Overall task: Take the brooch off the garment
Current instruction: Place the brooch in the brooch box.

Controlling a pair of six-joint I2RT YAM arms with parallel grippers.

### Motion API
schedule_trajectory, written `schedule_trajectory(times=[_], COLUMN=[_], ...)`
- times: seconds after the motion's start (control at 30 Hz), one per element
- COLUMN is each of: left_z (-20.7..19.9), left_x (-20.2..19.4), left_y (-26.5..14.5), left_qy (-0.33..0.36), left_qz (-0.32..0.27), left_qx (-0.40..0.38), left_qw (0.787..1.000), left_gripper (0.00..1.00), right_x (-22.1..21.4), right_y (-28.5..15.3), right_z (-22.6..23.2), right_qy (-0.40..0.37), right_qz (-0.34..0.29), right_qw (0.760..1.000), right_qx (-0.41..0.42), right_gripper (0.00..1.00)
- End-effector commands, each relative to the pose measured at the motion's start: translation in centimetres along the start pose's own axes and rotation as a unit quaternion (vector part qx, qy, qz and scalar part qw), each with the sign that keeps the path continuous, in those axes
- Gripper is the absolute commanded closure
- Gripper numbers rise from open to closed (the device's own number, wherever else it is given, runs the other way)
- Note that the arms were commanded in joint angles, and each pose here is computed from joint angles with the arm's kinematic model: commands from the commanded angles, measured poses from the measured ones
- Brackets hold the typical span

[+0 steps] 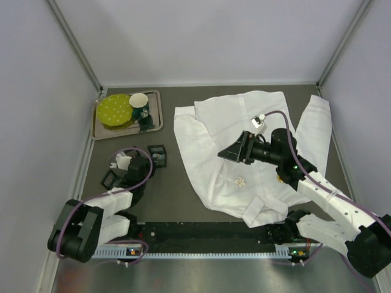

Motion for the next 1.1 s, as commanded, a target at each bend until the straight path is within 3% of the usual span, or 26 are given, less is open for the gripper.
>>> schedule_trajectory(times=[0.0,1.07], left_z=[-0.59,-0.27], left_x=[0.09,0.15], left_y=[0.28,0.10], left_qy=[-0.016,-0.034], left_qz=[-0.001,-0.011], left_qx=[-0.026,-0.038], left_qw=[1.000,0.999], left_gripper=[1.00,1.00], right_x=[0.72,0.56], right_y=[-0.67,-0.67], right_z=[1.33,0.98], right_qy=[-0.016,-0.013], right_qz=[-0.014,-0.013], right_qw=[1.000,1.000], right_qx=[0.023,0.017], right_gripper=[0.23,0.23])
Point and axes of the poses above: each gripper's point midway between its finger pads, its own y axis out along the fingers, its own z axis along the line the jaws close on, x = y × z, the point moved 9 cm from there along -y, back along the fingers, and after that the axes turned 6 degrees about y, right-handed, at the moved point
